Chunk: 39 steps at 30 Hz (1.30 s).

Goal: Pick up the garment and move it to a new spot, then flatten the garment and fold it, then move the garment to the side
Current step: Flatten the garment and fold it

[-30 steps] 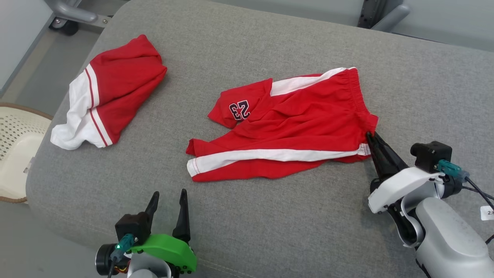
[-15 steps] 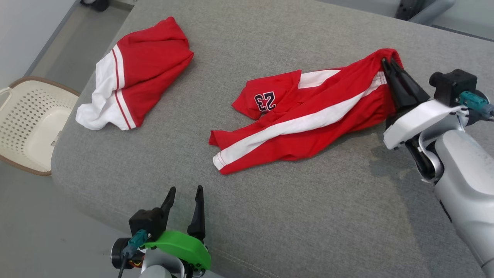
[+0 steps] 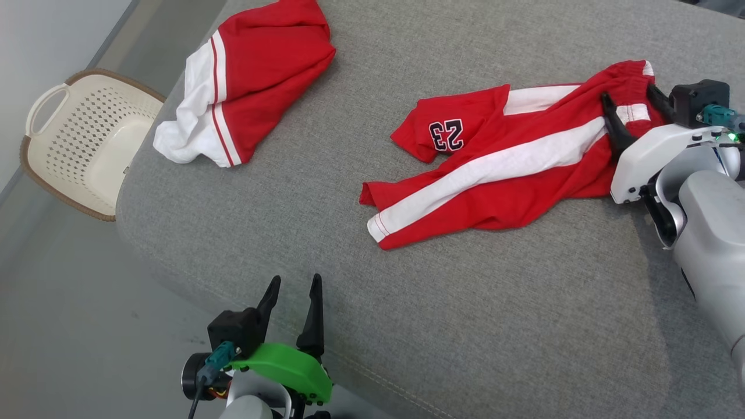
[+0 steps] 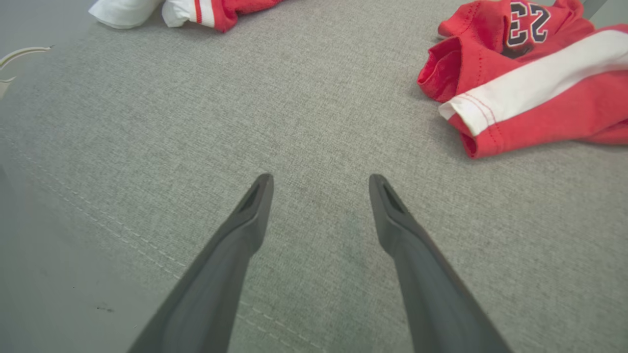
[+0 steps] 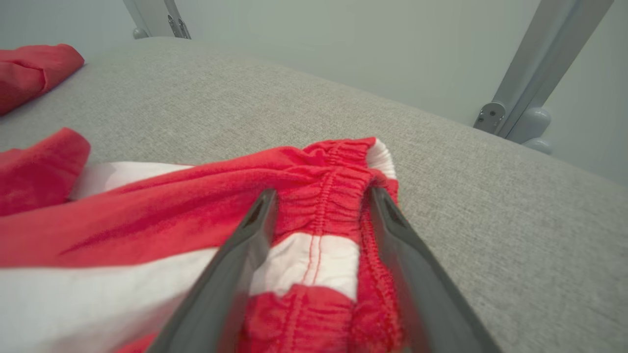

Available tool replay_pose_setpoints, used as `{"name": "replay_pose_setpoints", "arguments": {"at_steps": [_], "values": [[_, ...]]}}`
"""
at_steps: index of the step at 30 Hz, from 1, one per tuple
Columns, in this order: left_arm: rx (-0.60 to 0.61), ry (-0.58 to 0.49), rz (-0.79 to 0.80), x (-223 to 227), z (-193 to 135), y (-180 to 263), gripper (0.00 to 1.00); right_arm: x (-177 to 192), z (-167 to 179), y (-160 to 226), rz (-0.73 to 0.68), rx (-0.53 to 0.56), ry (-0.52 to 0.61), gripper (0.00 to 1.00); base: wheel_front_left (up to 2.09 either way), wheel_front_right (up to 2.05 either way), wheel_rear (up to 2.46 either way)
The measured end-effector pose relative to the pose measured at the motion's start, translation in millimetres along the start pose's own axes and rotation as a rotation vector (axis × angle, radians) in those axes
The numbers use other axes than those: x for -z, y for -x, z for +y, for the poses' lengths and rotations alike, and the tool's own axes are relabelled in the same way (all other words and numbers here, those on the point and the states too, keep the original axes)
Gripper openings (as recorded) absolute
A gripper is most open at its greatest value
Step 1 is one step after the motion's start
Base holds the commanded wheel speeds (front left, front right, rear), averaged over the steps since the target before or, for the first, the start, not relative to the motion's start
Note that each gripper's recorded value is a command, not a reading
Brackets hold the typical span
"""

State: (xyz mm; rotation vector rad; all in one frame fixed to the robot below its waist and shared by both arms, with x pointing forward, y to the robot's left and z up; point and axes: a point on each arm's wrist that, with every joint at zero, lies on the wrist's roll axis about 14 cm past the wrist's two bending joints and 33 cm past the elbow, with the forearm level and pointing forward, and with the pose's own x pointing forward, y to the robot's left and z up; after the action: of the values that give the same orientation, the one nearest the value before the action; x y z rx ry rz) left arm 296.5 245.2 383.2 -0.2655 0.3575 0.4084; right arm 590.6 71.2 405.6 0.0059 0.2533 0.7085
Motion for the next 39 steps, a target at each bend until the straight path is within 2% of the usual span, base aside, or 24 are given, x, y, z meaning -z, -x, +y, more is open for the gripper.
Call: {"name": "replay_pose_setpoints", "arguments": {"at_steps": [4, 7, 14, 22, 35, 36, 37, 38, 39], "values": [[-0.002, -0.004, -0.002, -0.6, 1.5, -1.9, 1.0, -6.5, 1.1, 2.3, -0.02, -0.004, 0.004, 1.0, 0.0, 0.0, 0.0], [0.012, -0.008, -0.013, -4.2, -2.5, -7.1, 1.0, -34.8, -4.6, 7.0, -0.11, 0.004, -0.004, 1.0, 0.0, 0.0, 0.0], [0.084, -0.025, -0.04, -12.3, -21.0, -16.3, 1.0, -43.1, -30.2, 53.6, -0.177, 0.089, -0.047, 1.0, 0.0, 0.0, 0.0], [0.153, -0.022, -0.057, -16.5, -40.3, -16.6, 1.0, -2.8, -25.7, 94.2, -0.103, 0.122, -0.119, 1.0, 0.0, 0.0, 0.0], [0.079, -0.027, -0.039, -10.4, -15.9, -9.0, 1.0, 36.8, 5.7, 70.7, 0.013, 0.047, -0.199, 1.0, 0.0, 0.0, 0.0], [0.072, -0.027, -0.037, -9.7, -13.4, -8.0, 1.0, 36.9, 8.4, 68.5, 0.018, 0.036, -0.191, 0.75, 0.0, 0.0, 0.0], [0.067, -0.029, -0.036, -9.1, -11.9, -7.2, 1.0, 36.6, 10.1, 66.9, 0.018, 0.031, -0.191, 0.45, 0.0, 0.0, 0.0], [0.064, -0.029, -0.034, -8.4, -10.9, -6.8, 1.0, 35.2, 11.5, 65.7, 0.014, 0.028, -0.197, 0.07, 0.0, 0.0, 0.0], [0.062, -0.03, -0.032, -7.7, -10.2, -6.5, 1.0, 33.7, 12.2, 65.5, 0.009, 0.026, -0.2, 0.0, 0.0, 0.0, 0.0]]}}
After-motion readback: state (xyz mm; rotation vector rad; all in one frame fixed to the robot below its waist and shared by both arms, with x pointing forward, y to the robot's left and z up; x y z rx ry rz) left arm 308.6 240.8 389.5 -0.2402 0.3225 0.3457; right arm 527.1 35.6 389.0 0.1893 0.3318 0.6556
